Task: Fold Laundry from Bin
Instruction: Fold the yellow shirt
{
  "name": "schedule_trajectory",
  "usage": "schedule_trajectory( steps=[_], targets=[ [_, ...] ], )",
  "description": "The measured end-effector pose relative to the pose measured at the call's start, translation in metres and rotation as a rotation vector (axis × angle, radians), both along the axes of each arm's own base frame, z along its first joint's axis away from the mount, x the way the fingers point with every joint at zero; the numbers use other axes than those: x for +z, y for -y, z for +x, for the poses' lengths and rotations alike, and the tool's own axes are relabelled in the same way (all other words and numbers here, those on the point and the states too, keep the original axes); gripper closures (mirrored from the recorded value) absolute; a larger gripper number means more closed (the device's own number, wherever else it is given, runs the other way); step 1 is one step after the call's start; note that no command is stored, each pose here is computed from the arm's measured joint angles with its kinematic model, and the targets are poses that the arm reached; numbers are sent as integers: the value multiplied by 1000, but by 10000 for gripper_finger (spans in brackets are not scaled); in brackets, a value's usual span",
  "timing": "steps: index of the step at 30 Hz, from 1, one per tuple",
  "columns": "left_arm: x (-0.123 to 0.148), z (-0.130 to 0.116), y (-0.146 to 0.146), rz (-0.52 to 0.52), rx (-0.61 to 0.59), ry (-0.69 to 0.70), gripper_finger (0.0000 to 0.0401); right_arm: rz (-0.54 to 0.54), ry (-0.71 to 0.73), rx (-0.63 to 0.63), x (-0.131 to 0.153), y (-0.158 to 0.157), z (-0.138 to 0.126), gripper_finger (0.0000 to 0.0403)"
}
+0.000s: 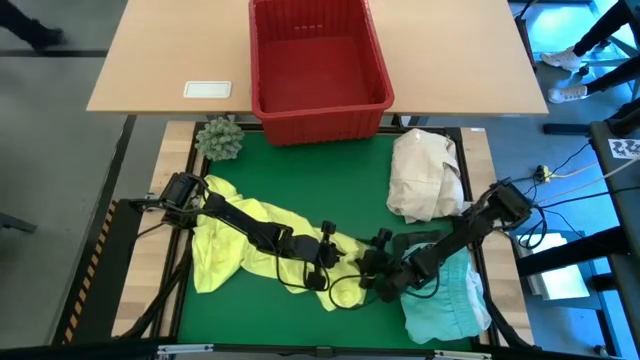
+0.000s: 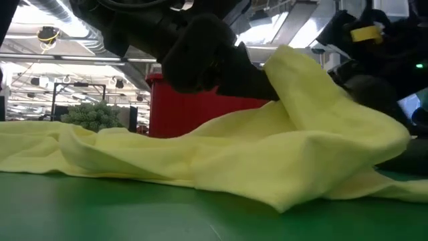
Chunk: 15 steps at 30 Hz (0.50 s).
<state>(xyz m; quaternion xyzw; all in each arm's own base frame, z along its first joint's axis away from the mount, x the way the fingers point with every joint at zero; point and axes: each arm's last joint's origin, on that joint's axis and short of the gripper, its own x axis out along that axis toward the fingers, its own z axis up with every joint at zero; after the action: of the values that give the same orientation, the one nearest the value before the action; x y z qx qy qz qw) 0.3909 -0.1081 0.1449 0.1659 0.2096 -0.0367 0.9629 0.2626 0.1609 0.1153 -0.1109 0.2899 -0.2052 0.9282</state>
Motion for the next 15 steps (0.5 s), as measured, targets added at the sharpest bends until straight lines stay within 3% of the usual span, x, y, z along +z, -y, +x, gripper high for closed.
schedule_trajectory(
  steps=[9, 15],
  targets=[
    [4, -1, 0, 2, 4, 4, 401, -67, -42, -60, -4, 17, 7, 166],
    [-1, -4, -3, 32, 38, -58, 401, -27, -45, -106, -1, 20, 1, 166]
  ],
)
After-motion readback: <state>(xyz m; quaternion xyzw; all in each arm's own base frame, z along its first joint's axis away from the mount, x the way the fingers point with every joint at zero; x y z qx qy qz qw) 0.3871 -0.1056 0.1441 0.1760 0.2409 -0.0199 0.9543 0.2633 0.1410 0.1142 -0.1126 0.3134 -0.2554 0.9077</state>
